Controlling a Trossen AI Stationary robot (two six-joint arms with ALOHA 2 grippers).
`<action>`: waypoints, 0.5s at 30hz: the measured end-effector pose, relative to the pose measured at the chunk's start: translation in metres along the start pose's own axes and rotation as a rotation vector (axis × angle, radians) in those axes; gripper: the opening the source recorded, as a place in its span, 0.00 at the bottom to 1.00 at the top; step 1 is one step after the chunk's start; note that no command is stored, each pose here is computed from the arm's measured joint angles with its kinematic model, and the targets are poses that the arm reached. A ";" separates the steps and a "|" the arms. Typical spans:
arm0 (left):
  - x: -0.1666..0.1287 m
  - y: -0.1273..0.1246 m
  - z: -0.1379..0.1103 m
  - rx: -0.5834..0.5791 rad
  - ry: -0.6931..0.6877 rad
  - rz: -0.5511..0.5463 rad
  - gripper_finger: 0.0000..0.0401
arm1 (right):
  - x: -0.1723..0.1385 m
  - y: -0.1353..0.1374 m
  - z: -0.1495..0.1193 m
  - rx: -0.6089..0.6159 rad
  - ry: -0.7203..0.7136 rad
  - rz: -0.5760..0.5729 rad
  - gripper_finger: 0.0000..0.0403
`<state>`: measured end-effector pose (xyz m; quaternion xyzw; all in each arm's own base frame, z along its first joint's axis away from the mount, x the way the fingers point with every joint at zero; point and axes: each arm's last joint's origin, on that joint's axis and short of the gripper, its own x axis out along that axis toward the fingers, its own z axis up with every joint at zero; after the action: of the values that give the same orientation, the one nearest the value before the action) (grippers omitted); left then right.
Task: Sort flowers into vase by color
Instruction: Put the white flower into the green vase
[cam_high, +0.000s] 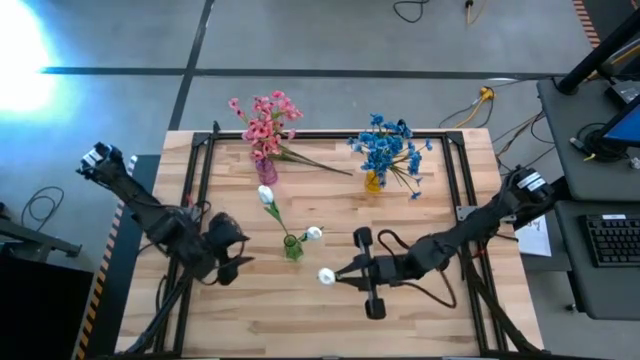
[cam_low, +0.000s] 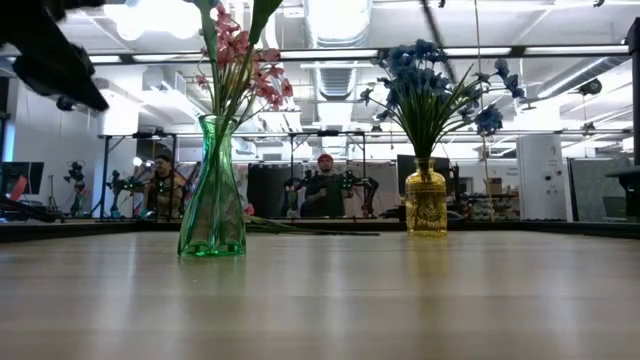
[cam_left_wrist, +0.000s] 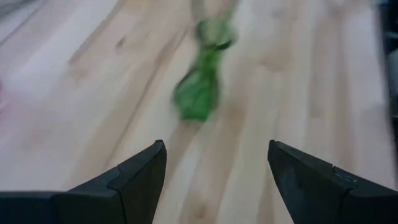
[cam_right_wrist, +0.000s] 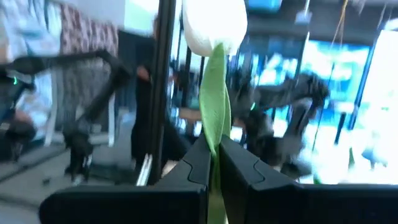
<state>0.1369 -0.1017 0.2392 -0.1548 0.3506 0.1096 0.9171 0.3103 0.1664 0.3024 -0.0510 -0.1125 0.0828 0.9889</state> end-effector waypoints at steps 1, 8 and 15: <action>-0.003 -0.003 -0.001 0.025 -0.022 -0.019 0.67 | 0.002 0.001 0.000 -0.015 -0.036 -0.006 0.04; -0.018 -0.013 -0.008 0.111 -0.158 -0.059 0.67 | 0.019 0.008 -0.008 -0.113 -0.188 -0.057 0.03; -0.022 -0.015 -0.011 0.143 -0.191 -0.057 0.67 | 0.052 0.017 -0.001 -0.251 -0.236 -0.096 0.03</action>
<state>0.1193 -0.1216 0.2494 -0.0878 0.2642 0.0722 0.9577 0.3575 0.1921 0.3103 -0.1583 -0.2395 0.0264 0.9575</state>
